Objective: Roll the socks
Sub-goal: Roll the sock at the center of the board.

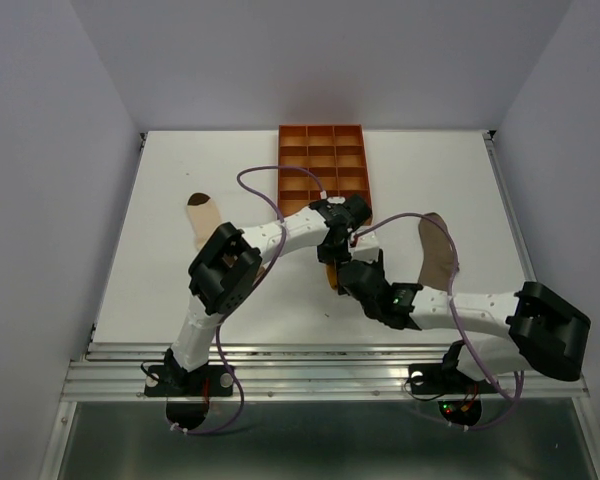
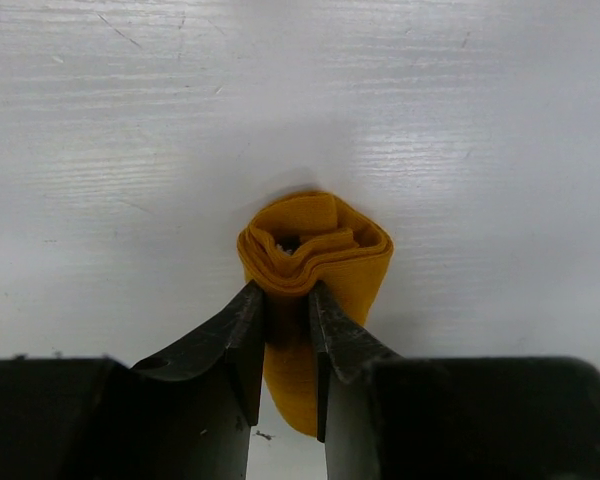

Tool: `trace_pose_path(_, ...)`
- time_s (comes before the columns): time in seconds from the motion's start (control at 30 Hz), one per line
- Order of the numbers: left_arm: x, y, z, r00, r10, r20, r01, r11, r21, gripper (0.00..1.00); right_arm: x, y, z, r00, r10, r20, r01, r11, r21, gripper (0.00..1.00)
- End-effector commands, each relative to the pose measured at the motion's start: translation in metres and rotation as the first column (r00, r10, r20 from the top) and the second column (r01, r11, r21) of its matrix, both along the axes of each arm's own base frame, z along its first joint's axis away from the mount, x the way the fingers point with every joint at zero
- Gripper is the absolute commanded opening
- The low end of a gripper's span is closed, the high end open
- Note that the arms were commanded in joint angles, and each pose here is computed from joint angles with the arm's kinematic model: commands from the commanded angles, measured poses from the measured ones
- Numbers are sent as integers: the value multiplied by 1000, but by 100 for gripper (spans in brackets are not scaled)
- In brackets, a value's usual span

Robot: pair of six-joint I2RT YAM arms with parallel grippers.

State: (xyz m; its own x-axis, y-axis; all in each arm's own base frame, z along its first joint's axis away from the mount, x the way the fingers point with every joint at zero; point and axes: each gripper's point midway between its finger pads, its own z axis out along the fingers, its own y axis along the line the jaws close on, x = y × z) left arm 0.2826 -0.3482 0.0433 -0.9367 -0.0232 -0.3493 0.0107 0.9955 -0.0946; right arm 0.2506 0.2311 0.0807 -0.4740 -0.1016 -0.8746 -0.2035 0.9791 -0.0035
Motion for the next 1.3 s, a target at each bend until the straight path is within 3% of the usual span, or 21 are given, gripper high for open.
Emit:
trace_pose_path(0.0,-27,15,-29,995,-27,-100,37,994,107,24,-25,18,17,992,123,27,-124,991,51,67)
trace_pose_path(0.3,-26,12,-26,995,-9,-97,17,996,88,24,-44,9,26,983,180,38,-183,976,120,67)
trace_pose_path(0.77,-29,12,-27,993,13,-119,-4,997,74,25,-22,37,25,984,166,69,-164,986,-33,67)
trace_pose_path(1.27,-31,12,-29,990,7,-141,-1,999,43,25,-8,48,11,984,137,116,-125,987,-104,68)
